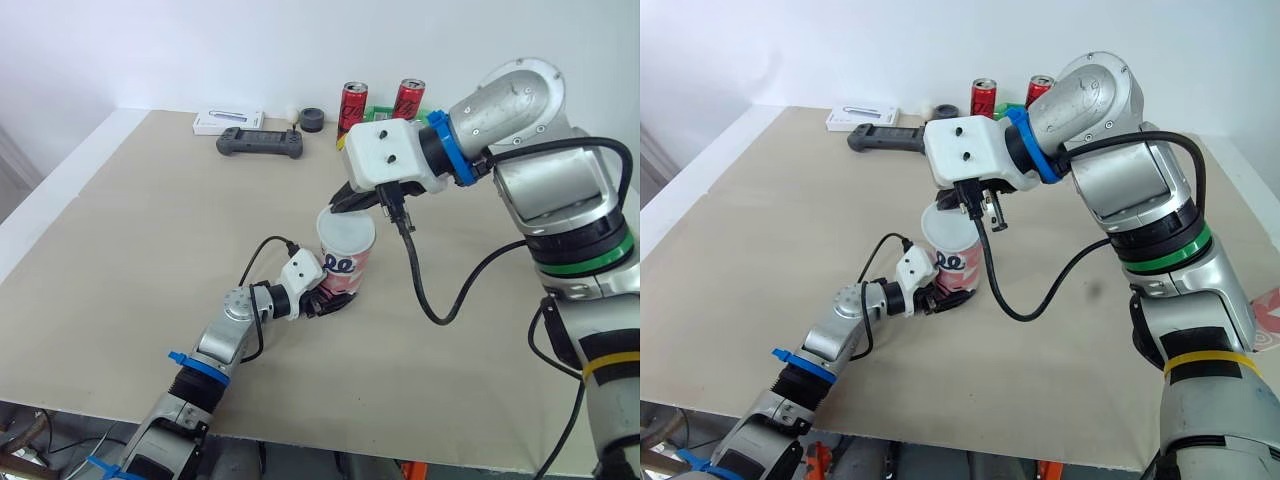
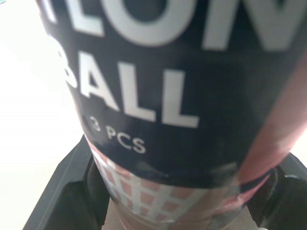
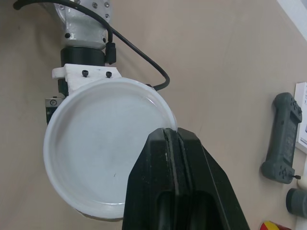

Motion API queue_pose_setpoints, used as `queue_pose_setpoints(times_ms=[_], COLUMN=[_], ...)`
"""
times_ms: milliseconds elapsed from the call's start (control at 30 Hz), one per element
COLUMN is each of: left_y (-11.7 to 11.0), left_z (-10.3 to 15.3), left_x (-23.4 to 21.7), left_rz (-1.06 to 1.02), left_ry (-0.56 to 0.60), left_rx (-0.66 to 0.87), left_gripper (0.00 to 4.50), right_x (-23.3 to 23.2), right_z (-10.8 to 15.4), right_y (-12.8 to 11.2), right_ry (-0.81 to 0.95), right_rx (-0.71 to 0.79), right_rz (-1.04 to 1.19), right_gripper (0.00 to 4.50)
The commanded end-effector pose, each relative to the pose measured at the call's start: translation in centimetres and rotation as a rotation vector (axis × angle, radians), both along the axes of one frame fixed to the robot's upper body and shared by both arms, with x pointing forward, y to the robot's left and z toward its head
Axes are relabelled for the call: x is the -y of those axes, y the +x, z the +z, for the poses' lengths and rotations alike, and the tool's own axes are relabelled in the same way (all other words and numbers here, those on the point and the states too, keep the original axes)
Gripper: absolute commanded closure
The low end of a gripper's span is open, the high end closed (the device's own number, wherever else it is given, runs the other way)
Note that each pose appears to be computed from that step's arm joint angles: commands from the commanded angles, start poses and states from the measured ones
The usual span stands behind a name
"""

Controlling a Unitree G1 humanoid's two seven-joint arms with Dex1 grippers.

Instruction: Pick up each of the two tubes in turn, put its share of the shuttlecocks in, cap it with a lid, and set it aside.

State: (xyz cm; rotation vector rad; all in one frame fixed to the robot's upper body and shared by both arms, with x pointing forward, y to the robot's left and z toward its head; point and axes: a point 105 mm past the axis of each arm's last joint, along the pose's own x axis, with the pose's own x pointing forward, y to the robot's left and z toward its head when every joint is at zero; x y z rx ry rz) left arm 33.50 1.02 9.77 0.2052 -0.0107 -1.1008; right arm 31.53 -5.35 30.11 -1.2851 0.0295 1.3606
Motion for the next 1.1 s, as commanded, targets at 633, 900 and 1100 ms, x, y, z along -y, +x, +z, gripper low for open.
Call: queue_pose_setpoints(times_ms=[633,900,1100], left_y=[0.0,0.0,-0.1], left_z=[-0.5,-0.5,-0.5], left_x=[0.1,-0.1,-0.2], left_rz=[0.009,0.011,0.012], left_ry=[0.013,0.016,0.017], left_rx=[-0.014,-0.016,-0.017], left_gripper=[1.45,1.45,1.45], right_x=[0.6,0.8,0.9], right_z=[-0.5,-1.2,-1.3], right_y=[0.6,1.3,1.6], right_ry=[-0.054,-0.071,-0.075], right_rx=[0.009,0.013,0.020], right_rz=[-0.010,-0.034,-0.042], right_gripper=[4.46,4.46,4.46])
